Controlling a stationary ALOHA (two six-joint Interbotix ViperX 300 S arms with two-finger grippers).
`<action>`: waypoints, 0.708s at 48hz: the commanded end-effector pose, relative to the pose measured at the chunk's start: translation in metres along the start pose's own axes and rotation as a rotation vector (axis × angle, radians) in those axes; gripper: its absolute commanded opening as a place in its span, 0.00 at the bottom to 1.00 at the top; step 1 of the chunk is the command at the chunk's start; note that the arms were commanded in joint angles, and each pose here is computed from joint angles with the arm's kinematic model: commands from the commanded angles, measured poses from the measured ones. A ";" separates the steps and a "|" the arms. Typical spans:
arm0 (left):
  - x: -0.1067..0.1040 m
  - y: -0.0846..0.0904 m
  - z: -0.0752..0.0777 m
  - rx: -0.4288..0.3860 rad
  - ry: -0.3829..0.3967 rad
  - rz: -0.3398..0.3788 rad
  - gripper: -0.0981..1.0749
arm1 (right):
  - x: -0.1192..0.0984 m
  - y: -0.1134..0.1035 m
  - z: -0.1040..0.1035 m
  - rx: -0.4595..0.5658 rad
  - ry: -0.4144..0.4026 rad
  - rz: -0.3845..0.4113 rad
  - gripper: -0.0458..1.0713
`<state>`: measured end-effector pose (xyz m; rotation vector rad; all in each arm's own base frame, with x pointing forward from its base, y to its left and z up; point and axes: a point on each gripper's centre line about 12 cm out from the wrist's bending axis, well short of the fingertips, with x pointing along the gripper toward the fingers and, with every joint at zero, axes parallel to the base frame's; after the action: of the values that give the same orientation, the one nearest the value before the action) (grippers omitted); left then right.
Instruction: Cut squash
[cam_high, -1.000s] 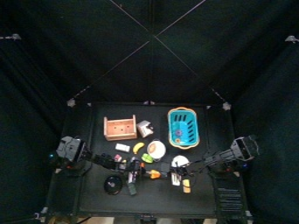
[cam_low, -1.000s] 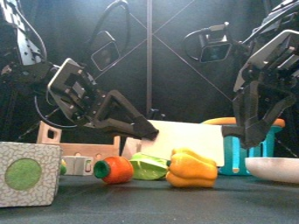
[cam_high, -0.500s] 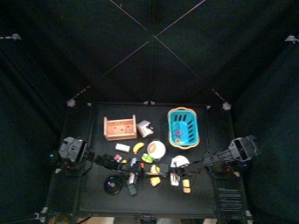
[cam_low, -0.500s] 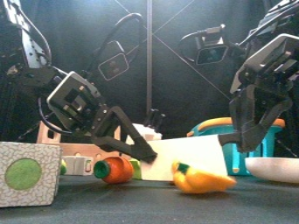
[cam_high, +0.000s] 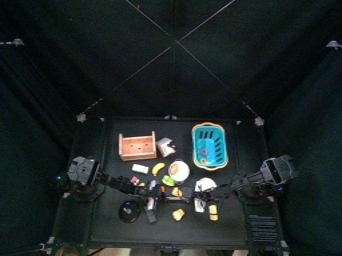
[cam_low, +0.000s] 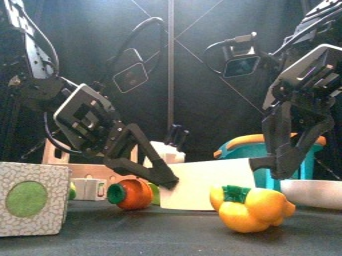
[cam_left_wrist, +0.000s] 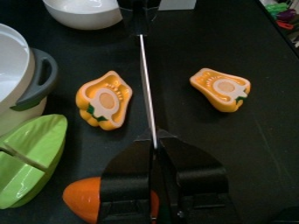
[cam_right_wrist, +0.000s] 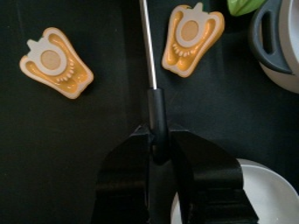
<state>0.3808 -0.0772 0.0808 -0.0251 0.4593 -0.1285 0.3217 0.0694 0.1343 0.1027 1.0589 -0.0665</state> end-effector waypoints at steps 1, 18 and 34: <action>0.000 -0.002 0.016 0.000 -0.047 -0.006 0.46 | -0.010 0.000 0.014 0.012 -0.047 0.011 0.46; -0.012 -0.004 0.039 -0.001 -0.111 -0.013 0.46 | -0.027 0.001 0.022 0.019 -0.098 0.028 0.46; -0.010 -0.004 0.038 -0.002 -0.108 -0.012 0.47 | -0.026 0.000 0.022 0.019 -0.095 0.026 0.46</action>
<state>0.3809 -0.0773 0.1038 -0.0321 0.4062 -0.1323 0.3213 0.0690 0.1497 0.1137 1.0213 -0.0629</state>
